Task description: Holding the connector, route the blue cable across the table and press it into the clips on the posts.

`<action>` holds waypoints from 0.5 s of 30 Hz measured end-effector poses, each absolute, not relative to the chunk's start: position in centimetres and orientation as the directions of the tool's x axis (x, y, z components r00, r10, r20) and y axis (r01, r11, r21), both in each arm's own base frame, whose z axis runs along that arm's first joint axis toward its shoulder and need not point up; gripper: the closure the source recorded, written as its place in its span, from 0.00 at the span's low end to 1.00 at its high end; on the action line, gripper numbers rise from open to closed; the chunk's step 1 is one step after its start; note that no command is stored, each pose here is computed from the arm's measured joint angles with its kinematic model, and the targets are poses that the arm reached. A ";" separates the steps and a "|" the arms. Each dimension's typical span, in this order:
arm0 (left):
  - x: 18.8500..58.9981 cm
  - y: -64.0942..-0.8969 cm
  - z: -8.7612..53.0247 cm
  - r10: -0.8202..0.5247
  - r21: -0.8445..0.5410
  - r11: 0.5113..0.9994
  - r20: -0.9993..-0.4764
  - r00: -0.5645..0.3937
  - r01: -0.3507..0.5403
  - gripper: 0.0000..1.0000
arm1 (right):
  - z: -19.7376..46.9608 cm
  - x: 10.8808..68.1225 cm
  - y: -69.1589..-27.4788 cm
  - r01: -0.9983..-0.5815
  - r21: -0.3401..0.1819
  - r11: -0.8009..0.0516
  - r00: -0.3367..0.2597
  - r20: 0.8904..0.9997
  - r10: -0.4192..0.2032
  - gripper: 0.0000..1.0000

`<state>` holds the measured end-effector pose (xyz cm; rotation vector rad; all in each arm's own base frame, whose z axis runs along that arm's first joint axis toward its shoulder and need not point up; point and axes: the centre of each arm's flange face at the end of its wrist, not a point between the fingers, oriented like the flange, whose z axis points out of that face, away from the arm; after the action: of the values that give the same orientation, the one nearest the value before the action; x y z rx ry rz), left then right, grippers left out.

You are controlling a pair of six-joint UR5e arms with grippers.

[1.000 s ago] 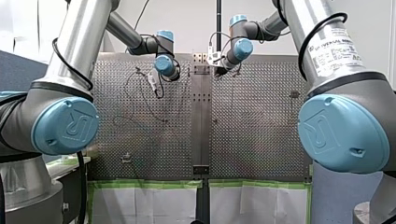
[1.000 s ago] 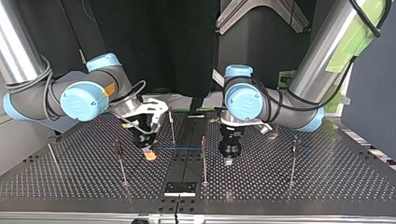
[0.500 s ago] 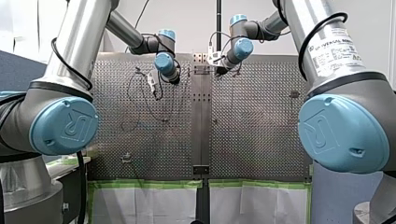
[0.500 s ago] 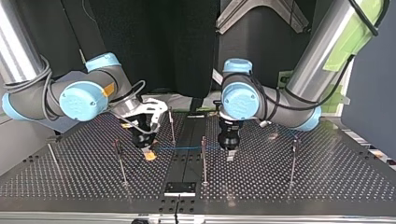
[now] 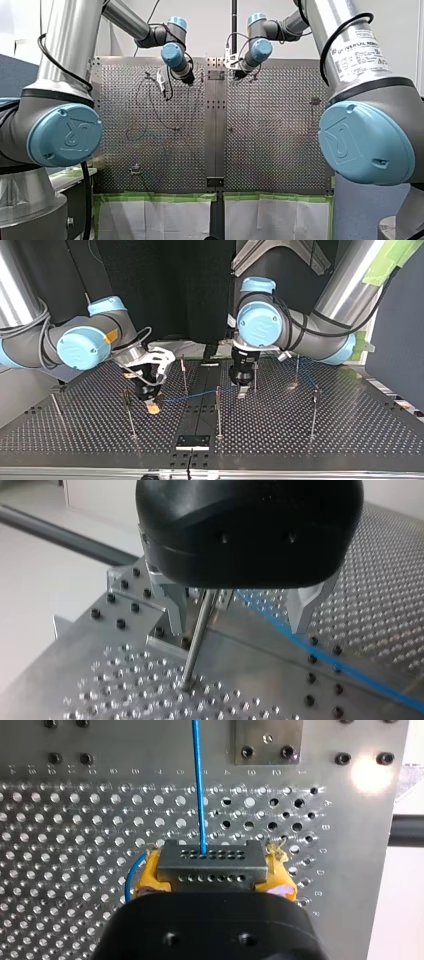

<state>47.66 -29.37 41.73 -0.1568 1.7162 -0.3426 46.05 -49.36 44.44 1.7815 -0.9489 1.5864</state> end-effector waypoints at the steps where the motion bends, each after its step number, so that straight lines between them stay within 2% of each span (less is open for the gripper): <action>1: 47.1 -29.4 41.8 -0.293 -0.313 0.945 -0.939 -0.178 0.093 0.00 | 44.6 46.0 -49.3 -0.809 -0.043 -0.587 0.045 0.990 -0.134 1.00; 15: 42.1 -30.6 44.7 -0.299 -0.320 0.933 -0.944 -0.143 0.162 0.00 | 45.6 45.6 -48.9 -0.811 -0.041 -0.583 0.039 0.992 -0.124 1.00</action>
<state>42.10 -30.63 44.73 -0.1054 1.6682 -0.4005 45.58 -48.95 45.62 1.7638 -0.9445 1.5911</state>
